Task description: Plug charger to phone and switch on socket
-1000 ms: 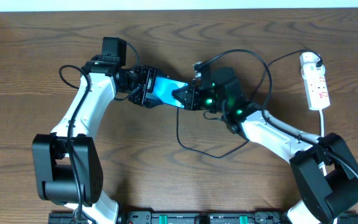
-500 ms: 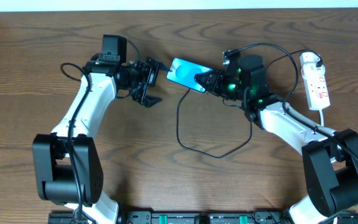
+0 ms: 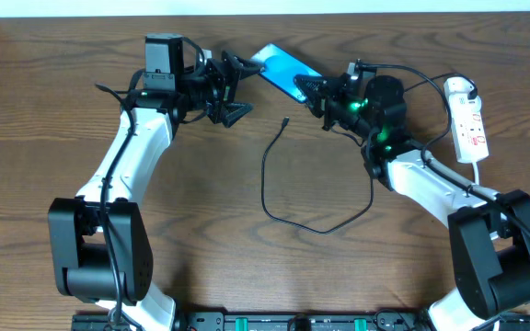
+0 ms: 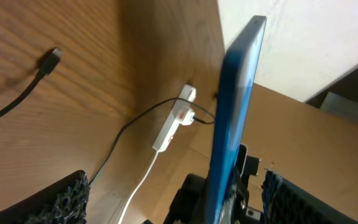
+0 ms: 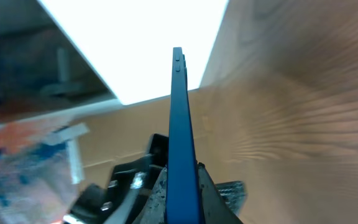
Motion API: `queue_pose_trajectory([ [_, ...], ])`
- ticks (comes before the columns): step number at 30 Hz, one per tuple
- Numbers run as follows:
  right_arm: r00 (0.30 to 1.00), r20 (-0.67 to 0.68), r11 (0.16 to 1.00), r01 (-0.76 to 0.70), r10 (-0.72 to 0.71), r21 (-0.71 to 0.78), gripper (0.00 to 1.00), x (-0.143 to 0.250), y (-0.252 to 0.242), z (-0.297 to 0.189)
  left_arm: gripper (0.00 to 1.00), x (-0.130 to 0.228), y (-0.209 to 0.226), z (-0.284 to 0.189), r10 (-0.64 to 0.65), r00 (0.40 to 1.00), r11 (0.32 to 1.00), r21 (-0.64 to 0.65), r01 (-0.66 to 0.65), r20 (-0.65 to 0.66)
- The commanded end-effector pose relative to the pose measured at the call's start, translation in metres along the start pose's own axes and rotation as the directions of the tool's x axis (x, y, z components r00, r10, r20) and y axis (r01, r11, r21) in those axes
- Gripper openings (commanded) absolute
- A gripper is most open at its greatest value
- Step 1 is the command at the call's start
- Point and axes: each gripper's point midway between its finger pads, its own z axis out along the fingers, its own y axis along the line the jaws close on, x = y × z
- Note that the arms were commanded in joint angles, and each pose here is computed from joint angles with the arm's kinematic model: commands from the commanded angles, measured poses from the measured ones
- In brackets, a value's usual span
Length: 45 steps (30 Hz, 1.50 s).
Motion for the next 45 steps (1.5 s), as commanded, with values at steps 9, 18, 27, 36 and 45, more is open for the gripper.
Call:
queue_pose_trajectory([
  [9, 0.993, -0.037, 0.993, -0.110, 0.108, -0.052, 0.02, 0.038, 0.018, 0.015, 0.83, 0.008, -0.025, 0.002, 0.031, 0.999, 0.997, 0.075, -0.028, -0.033],
  [18, 0.988, -0.054, 0.987, -0.150, 0.147, -0.057, 0.02, 0.046, 0.019, 0.017, 0.77, 0.009, -0.033, 0.004, 0.071, 0.997, 0.993, 0.099, -0.068, -0.023],
  [27, 0.983, -0.057, 0.982, -0.178, 0.175, -0.057, 0.01, 0.047, 0.020, 0.017, 0.63, 0.013, -0.032, 0.012, 0.072, 0.997, 0.994, 0.084, -0.071, -0.011],
  [36, 0.981, -0.059, 0.981, -0.188, 0.186, -0.035, 0.01, 0.051, 0.014, 0.019, 0.44, 0.011, -0.041, 0.011, 0.076, 0.997, 0.991, 0.112, -0.075, 0.000],
  [45, 0.975, -0.057, 0.975, -0.218, 0.215, -0.035, 0.01, 0.051, 0.014, 0.019, 0.20, 0.012, -0.043, 0.012, 0.082, 0.997, 0.990, 0.117, -0.081, 0.000],
])
